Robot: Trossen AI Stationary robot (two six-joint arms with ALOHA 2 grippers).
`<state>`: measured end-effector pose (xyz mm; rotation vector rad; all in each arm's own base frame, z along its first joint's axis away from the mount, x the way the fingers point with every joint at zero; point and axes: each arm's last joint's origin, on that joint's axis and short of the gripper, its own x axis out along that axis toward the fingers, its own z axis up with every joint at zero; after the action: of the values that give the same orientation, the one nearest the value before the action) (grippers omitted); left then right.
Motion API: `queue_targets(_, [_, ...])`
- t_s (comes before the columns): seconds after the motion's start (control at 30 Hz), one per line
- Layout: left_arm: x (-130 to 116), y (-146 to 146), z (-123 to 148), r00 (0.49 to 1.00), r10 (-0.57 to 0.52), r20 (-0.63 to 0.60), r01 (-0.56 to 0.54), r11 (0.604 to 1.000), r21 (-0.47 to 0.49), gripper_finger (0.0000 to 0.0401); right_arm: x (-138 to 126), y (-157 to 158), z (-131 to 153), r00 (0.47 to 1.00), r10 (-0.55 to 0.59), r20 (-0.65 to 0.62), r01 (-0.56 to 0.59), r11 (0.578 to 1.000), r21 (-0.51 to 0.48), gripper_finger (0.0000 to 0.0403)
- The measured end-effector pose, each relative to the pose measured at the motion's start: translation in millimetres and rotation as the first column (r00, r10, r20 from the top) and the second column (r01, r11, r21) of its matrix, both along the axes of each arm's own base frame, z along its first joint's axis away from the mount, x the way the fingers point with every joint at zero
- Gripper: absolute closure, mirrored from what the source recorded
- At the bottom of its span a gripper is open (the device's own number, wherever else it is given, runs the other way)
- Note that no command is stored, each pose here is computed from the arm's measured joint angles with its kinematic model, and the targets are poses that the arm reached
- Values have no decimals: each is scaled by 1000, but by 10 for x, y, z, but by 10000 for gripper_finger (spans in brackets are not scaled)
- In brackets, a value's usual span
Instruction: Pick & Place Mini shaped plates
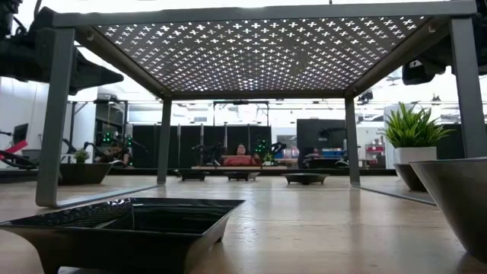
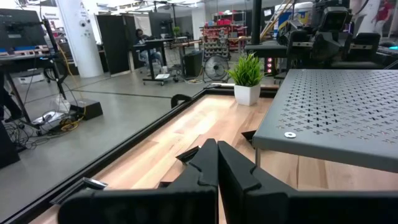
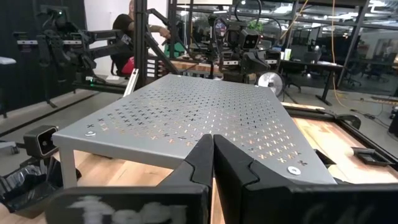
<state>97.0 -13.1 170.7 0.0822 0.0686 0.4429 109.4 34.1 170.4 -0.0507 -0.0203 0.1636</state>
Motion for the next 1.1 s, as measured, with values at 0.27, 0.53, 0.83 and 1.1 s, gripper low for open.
queue_targets(0.27, [0, 0, -1, 1000, 0, 0, 0, 1000, 0, 401, 0, 0, 0, 1000, 0, 0, 0, 1000, 0, 394])
queue_targets(0.53, [0, 0, -1, 1000, 0, 0, 0, 1000, 0, 401, 0, 0, 1, 1000, 0, 0, 0, 1000, 2, 394])
queue_targets(0.83, [0, 0, 0, 1000, 0, 0, 0, 1000, 0, 401, 0, 0, 3, 1000, 0, 3, 0, 1000, 4, 394])
queue_targets(1.1, [0, 0, 0, 1000, 0, 0, 0, 1000, 0, 401, -2, 1, 51, 1000, 15, 2, -15, 951, 309, 394])
